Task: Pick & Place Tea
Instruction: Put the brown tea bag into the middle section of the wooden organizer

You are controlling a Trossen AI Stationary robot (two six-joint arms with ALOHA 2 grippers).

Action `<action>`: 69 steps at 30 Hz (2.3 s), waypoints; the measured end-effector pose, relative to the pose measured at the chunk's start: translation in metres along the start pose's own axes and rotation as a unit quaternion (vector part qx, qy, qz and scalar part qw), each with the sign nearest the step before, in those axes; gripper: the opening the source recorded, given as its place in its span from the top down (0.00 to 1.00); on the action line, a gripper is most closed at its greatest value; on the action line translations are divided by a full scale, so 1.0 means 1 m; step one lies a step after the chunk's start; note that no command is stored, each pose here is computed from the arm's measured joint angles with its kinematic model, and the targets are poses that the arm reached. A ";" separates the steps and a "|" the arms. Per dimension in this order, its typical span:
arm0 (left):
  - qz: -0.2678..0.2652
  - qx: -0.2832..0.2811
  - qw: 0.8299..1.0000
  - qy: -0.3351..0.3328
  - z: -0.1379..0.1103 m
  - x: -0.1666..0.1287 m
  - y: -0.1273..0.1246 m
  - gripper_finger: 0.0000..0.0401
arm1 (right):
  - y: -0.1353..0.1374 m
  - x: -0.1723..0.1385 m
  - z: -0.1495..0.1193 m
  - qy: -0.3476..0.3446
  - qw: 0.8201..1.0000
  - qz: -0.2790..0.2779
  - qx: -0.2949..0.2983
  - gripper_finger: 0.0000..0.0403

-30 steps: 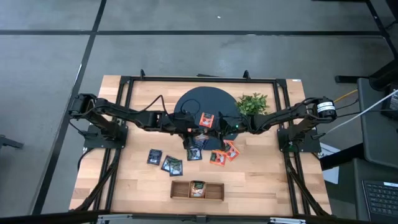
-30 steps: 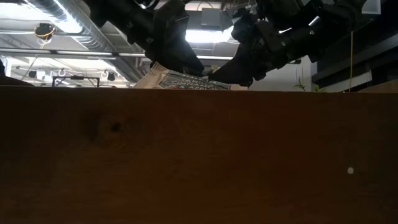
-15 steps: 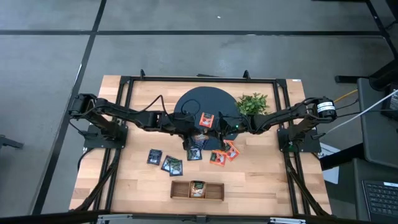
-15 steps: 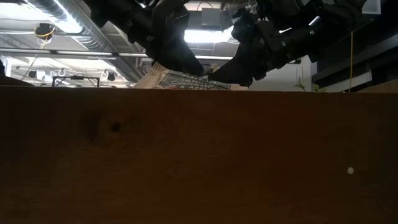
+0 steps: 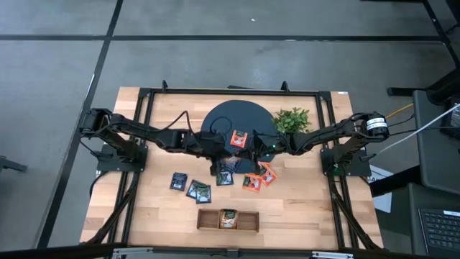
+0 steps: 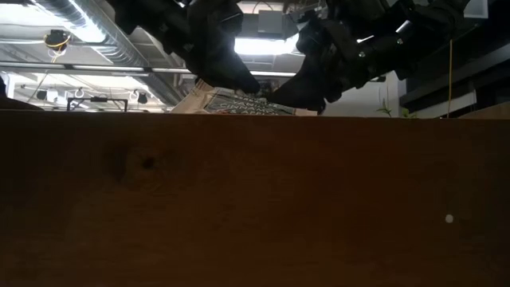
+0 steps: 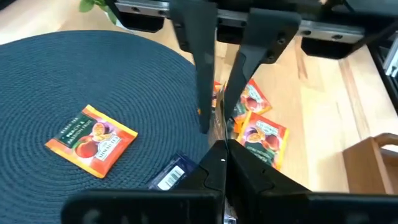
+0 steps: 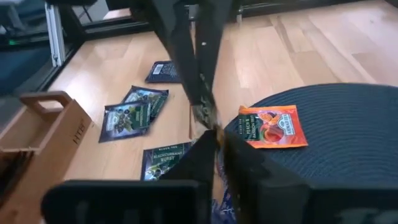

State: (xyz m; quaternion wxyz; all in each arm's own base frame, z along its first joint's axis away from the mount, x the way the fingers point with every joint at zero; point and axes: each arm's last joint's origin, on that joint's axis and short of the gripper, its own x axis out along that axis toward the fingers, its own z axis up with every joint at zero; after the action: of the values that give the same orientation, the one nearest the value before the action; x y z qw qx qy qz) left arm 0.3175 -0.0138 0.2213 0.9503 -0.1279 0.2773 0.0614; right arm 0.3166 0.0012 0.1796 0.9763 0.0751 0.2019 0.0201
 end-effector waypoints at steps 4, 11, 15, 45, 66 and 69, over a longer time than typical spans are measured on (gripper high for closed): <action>-0.001 0.002 1.000 0.000 -0.001 0.000 -0.002 0.99 | 0.000 0.000 0.000 0.003 1.000 0.009 0.023 0.78; -0.007 0.005 1.000 0.013 -0.005 -0.001 -0.009 0.99 | 0.002 -0.001 -0.013 0.076 0.993 0.049 0.075 0.56; -0.038 -0.005 0.999 0.022 -0.009 -0.002 -0.021 0.99 | 0.002 -0.003 -0.022 0.127 0.984 0.064 0.105 0.50; -0.211 -0.123 0.969 0.022 -0.027 -0.021 -0.113 0.99 | 0.001 -0.005 -0.031 0.176 0.968 0.031 0.174 0.49; -0.152 -0.142 0.969 0.137 -0.044 0.030 -0.144 0.99 | 0.022 -0.006 -0.038 0.199 0.969 0.024 0.147 0.49; -0.143 -0.153 0.966 0.150 -0.048 0.033 -0.144 0.99 | 0.022 -0.007 -0.040 0.208 0.967 0.021 0.147 0.49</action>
State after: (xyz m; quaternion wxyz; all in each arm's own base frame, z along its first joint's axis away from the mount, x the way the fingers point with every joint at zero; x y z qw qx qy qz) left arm 0.3472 -0.1634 0.1943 0.8661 -0.3174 0.3825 -0.0529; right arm 0.2943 0.0276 0.1491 0.8905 0.2161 0.3995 0.0259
